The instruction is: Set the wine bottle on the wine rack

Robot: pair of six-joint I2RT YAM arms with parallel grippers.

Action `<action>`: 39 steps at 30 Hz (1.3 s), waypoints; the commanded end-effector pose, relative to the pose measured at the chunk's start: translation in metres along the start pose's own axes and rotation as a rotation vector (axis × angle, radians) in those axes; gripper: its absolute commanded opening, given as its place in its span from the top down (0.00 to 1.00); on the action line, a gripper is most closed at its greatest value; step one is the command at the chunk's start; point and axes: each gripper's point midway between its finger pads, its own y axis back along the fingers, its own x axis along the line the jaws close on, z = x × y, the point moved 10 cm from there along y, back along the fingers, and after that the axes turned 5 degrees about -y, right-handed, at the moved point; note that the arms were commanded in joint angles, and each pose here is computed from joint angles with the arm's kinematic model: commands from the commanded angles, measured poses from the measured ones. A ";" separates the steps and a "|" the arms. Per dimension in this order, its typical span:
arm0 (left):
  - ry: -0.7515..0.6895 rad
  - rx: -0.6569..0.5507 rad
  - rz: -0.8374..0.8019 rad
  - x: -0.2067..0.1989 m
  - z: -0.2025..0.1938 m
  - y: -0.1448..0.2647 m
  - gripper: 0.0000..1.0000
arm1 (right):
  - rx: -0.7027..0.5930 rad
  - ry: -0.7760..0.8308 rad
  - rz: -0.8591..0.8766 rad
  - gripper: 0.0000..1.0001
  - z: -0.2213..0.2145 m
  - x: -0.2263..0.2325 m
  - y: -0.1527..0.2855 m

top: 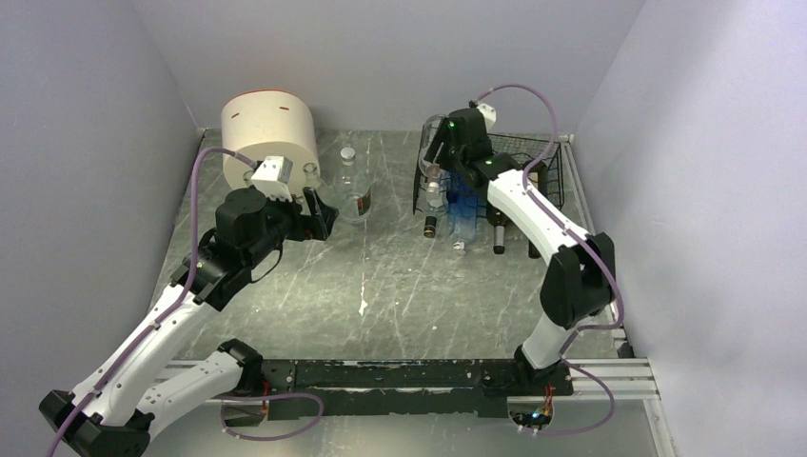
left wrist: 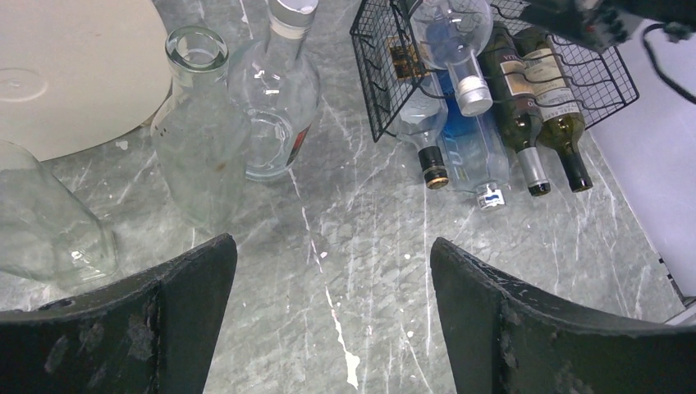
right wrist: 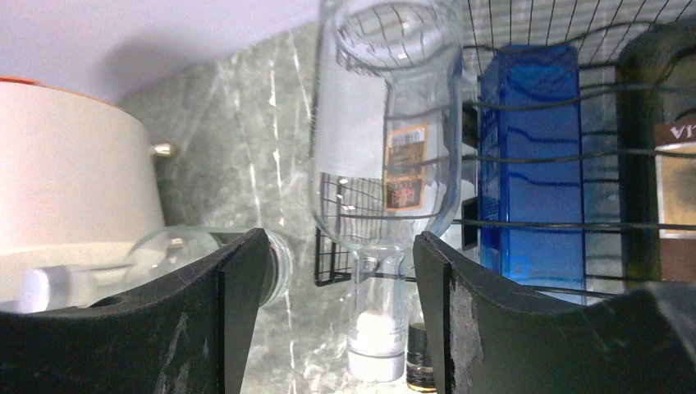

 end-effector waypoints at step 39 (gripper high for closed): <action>0.094 -0.335 0.245 0.017 0.047 0.049 0.11 | -0.026 0.584 0.428 0.32 -0.091 0.167 -0.006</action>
